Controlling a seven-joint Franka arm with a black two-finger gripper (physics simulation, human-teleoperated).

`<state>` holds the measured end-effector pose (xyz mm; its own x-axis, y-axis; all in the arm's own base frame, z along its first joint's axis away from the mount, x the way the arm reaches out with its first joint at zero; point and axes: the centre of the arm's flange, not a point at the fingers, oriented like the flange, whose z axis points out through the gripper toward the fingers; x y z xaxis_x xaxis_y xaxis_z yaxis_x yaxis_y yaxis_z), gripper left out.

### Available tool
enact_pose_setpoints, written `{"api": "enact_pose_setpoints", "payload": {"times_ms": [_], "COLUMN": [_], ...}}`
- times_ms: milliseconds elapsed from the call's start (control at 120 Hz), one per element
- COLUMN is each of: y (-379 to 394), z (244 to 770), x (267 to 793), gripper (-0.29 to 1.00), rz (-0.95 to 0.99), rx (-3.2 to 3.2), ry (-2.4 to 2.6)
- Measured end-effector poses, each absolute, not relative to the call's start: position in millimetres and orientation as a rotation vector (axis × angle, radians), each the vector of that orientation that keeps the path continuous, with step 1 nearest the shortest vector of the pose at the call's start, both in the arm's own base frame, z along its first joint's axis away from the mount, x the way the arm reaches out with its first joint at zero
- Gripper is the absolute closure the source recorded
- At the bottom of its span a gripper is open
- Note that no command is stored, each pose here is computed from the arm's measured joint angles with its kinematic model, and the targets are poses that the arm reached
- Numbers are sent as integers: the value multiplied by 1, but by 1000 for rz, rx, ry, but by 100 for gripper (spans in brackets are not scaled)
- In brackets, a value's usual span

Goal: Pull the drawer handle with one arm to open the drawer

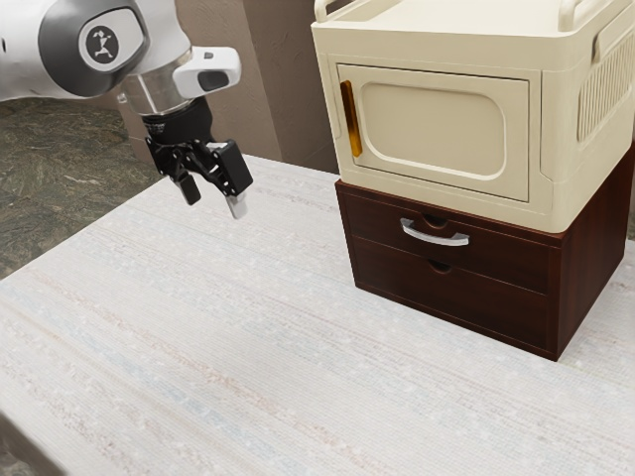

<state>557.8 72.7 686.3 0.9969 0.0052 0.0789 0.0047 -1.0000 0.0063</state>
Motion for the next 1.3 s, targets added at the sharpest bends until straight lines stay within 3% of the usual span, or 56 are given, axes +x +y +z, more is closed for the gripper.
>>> {"api": "enact_pose_setpoints", "payload": {"times_ms": [350,525,733,992,1300], "y": [91,69,44,3,-16], "z": [689,817,865,832,735], "x": [555,517,488,524,584], "gripper": [0,0,0,0,4], "rz": [141,574,773,661,498], "rx": [3104,3080,2995,2889,2726], "ry": [26,-285,-869,-1431,-1873]}}
